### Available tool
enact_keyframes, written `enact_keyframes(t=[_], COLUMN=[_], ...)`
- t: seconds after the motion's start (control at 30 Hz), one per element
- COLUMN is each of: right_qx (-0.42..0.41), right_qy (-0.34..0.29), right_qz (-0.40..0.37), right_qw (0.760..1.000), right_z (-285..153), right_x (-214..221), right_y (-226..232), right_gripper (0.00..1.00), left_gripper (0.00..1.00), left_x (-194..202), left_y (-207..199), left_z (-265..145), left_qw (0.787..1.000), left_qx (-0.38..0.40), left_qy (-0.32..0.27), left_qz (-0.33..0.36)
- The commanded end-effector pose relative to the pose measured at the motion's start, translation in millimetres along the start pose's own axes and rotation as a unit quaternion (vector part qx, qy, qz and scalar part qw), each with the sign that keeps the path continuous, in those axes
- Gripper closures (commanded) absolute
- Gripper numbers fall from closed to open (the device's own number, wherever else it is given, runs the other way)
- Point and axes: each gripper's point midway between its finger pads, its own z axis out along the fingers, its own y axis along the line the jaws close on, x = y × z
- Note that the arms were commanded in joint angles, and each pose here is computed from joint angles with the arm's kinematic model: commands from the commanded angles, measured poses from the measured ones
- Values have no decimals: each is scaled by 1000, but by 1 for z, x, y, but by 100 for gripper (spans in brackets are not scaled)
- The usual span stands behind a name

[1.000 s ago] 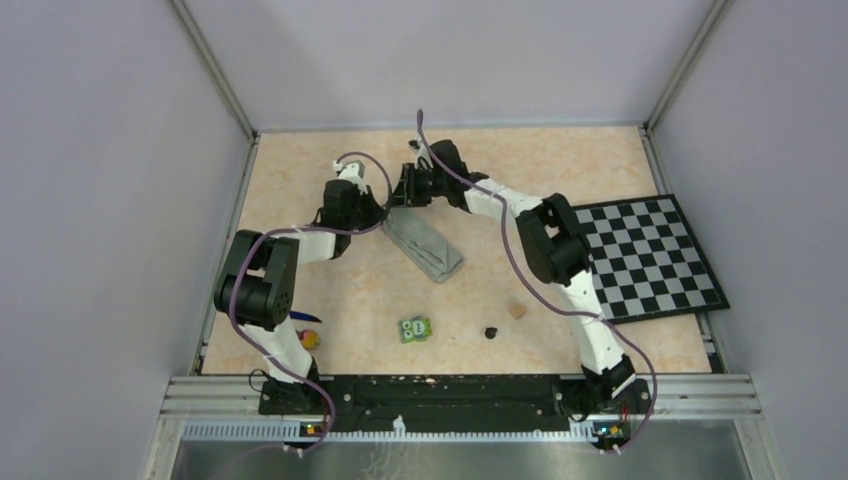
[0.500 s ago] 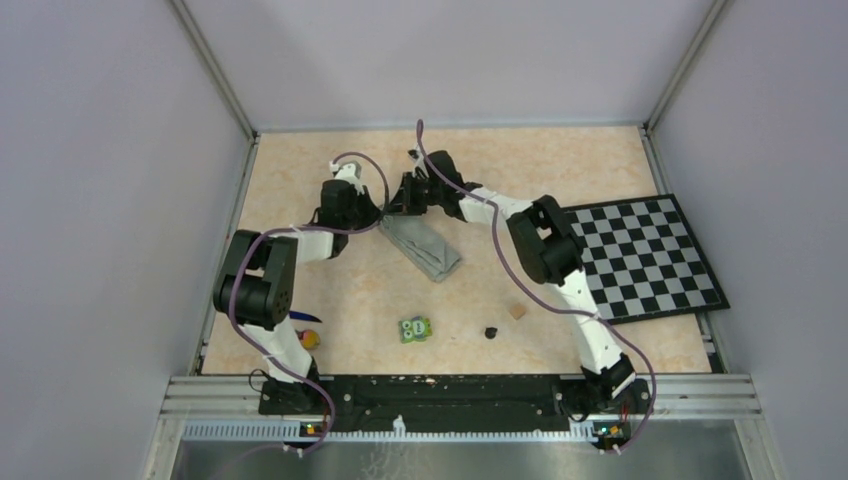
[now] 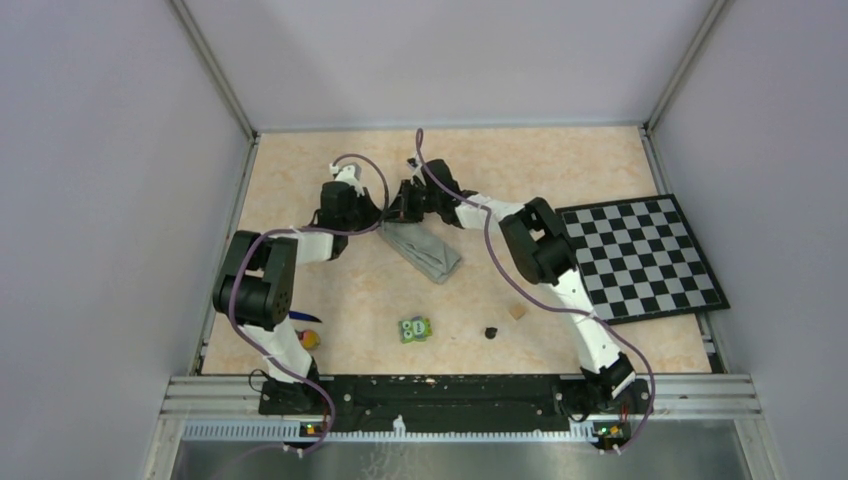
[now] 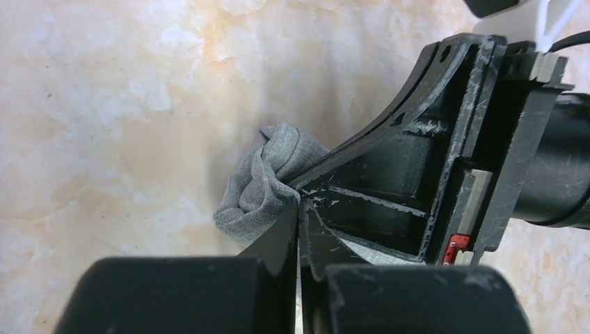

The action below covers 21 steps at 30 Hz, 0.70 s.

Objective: Fold the napkin into a case and place the utensils inside
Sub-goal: Stuff the top corner of the smaller-rectangle-folded napkin at the center of the board.

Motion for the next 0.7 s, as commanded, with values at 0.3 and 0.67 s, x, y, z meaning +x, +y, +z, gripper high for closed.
enact_keyframes(t=[0.3, 0.67], right_qx=[-94, -53], right_qy=[5, 0], right_qz=[50, 10], right_qw=[994, 999], right_z=[-14, -66], right_x=[-6, -6], right_y=[54, 30], right_gripper=[77, 63], left_gripper=[100, 100], left_x=[11, 13], left_y=[-4, -5], left_z=[-4, -5], left_qw=[1000, 999], left_qx=[19, 28], left_qy=[13, 20], left_qz=[-20, -21])
